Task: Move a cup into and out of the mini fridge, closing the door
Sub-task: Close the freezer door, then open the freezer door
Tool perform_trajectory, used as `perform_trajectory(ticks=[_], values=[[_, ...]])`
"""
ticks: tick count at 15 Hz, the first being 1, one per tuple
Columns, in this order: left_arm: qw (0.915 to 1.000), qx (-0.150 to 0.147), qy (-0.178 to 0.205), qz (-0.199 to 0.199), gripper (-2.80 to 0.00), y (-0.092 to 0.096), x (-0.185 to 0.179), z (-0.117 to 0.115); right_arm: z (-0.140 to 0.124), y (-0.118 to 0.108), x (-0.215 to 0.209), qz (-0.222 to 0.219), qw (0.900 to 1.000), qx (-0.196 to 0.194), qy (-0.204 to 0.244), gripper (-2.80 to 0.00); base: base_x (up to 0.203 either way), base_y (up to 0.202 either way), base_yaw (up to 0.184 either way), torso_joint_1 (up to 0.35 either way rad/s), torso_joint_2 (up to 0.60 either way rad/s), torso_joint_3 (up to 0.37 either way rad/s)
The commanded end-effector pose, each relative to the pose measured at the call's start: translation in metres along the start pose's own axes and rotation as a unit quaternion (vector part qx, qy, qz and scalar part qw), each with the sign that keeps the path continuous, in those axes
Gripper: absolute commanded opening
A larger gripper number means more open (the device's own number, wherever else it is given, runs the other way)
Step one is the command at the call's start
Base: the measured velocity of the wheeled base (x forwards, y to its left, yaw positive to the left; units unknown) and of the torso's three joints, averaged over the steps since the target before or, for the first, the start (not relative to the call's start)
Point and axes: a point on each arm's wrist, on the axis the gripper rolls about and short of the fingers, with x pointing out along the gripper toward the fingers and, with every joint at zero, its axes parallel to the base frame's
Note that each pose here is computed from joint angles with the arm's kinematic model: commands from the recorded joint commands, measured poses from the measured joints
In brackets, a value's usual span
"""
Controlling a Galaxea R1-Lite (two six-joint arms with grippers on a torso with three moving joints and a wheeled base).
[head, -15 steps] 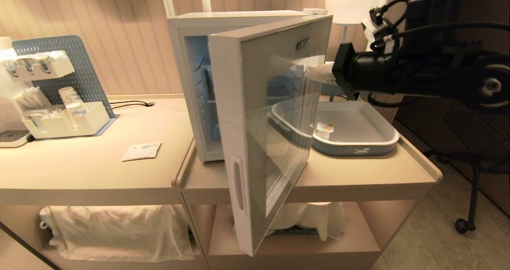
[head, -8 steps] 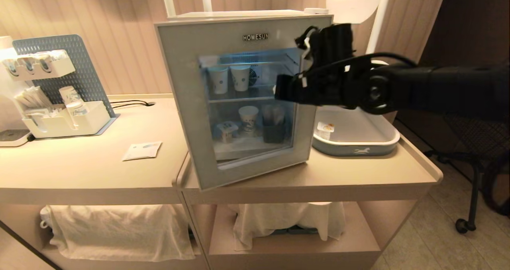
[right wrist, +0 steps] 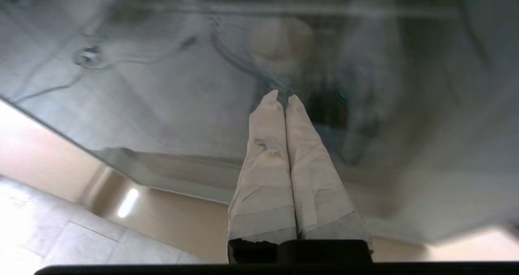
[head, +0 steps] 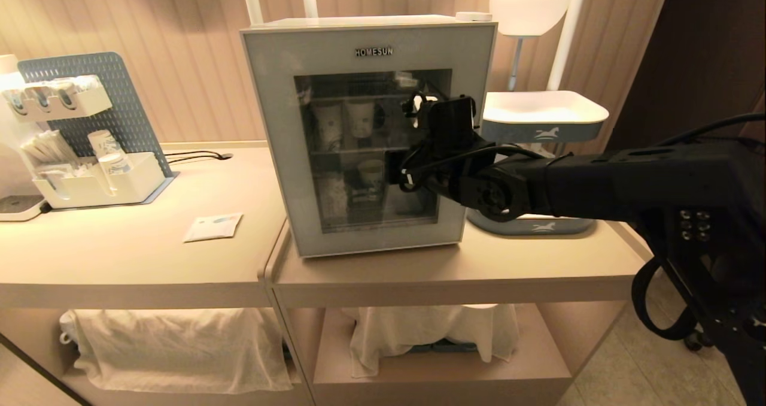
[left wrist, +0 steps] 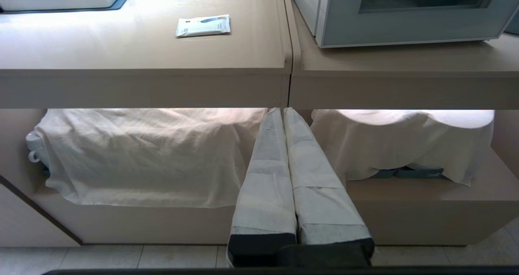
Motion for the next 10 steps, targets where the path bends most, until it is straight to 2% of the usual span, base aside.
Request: perform_trajectory(ticks=[1, 4, 7, 9, 10], values=[[1.0, 0.0, 0.002, 0.0, -2.8, 0.0, 0.0, 0.0, 0.004, -0.002, -0.014, -0.005, 1.0, 0.0, 0.004, -2.8, 0.0, 0.0, 0.0, 0.0, 0.0, 0.0], [1.0, 0.0, 0.002, 0.0, -2.8, 0.0, 0.0, 0.0, 0.015, -0.01, -0.053, -0.024, 1.0, -0.005, 0.002, -2.8, 0.0, 0.0, 0.0, 0.0, 0.0, 0.0], [1.0, 0.0, 0.002, 0.0, -2.8, 0.0, 0.0, 0.0, 0.051, -0.027, -0.13, -0.074, 0.996, -0.021, -0.048, -2.8, 0.0, 0.0, 0.0, 0.0, 0.0, 0.0], [1.0, 0.0, 0.002, 0.0, -2.8, 0.0, 0.0, 0.0, 0.075, -0.048, -0.198, -0.147, 0.984, -0.029, -0.094, -2.8, 0.0, 0.0, 0.0, 0.0, 0.0, 0.0], [1.0, 0.0, 0.002, 0.0, -2.8, 0.0, 0.0, 0.0, 0.083, -0.064, -0.238, -0.192, 0.974, -0.029, -0.118, -2.8, 0.0, 0.0, 0.0, 0.0, 0.0, 0.0]])
